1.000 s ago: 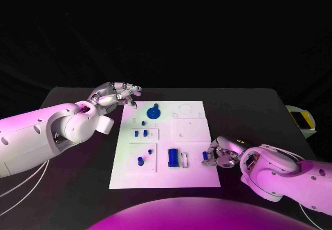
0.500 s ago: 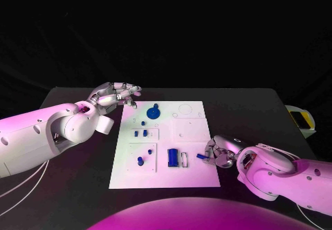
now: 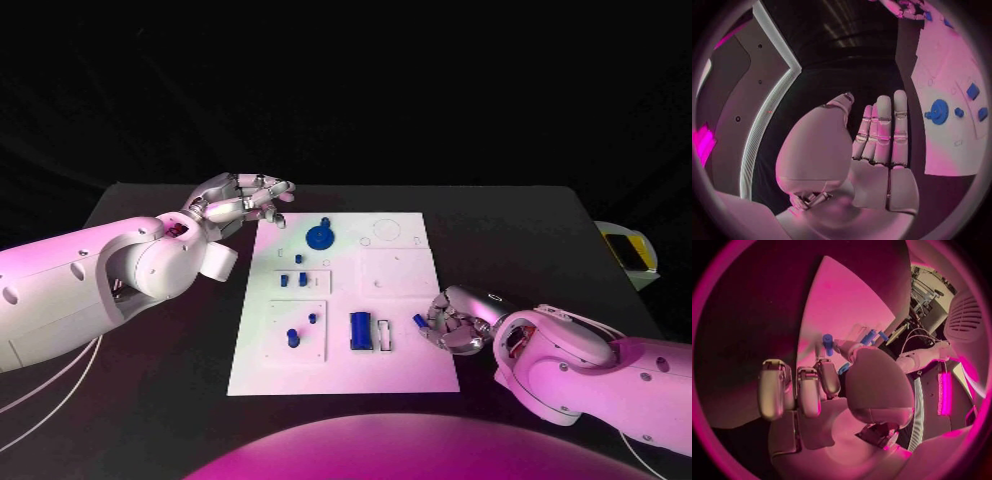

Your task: Assemble the parts on the task board

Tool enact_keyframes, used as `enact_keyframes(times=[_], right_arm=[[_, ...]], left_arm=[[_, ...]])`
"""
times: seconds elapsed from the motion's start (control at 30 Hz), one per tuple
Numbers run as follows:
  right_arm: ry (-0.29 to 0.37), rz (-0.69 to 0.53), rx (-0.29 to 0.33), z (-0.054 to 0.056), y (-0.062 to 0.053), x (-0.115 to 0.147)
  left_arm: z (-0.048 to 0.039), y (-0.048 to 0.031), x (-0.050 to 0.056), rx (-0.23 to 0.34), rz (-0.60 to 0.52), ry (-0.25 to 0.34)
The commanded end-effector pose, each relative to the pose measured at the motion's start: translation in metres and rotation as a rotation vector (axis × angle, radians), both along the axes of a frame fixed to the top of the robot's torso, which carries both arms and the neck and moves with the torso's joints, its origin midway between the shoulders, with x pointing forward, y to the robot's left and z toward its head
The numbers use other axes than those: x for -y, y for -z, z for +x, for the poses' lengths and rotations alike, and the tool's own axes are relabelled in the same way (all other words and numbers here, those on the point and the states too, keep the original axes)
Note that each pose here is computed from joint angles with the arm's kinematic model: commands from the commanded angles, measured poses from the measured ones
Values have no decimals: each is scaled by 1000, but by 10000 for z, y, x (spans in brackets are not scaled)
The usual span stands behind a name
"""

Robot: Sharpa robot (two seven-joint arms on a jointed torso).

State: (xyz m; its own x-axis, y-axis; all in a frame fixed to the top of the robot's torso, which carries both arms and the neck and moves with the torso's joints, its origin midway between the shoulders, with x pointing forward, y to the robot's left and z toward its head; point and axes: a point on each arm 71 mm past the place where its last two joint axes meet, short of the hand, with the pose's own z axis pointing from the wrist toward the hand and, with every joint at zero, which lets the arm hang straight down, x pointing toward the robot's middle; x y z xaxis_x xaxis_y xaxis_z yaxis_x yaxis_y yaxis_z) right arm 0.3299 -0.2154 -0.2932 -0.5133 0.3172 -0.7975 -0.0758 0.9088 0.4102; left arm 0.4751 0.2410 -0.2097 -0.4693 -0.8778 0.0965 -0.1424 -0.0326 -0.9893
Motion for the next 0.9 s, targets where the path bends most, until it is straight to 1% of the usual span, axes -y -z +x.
enact_keyframes(times=[0.03,0.23,0.5,0.63,0.9], right_arm=[[18,34,-6,-20,-27,-39],[16,88,-5,-23,-89,-149],[8,146,-25,-29,-107,-291],[4,157,-36,-28,-100,-329],[-10,156,-87,-10,-40,-399]], left_arm=[[-4,-10,23,5,-10,13],[-4,-10,27,5,-11,14],[-6,-10,31,4,-11,17],[-7,-10,28,4,-11,16],[-12,-13,35,3,-12,19]])
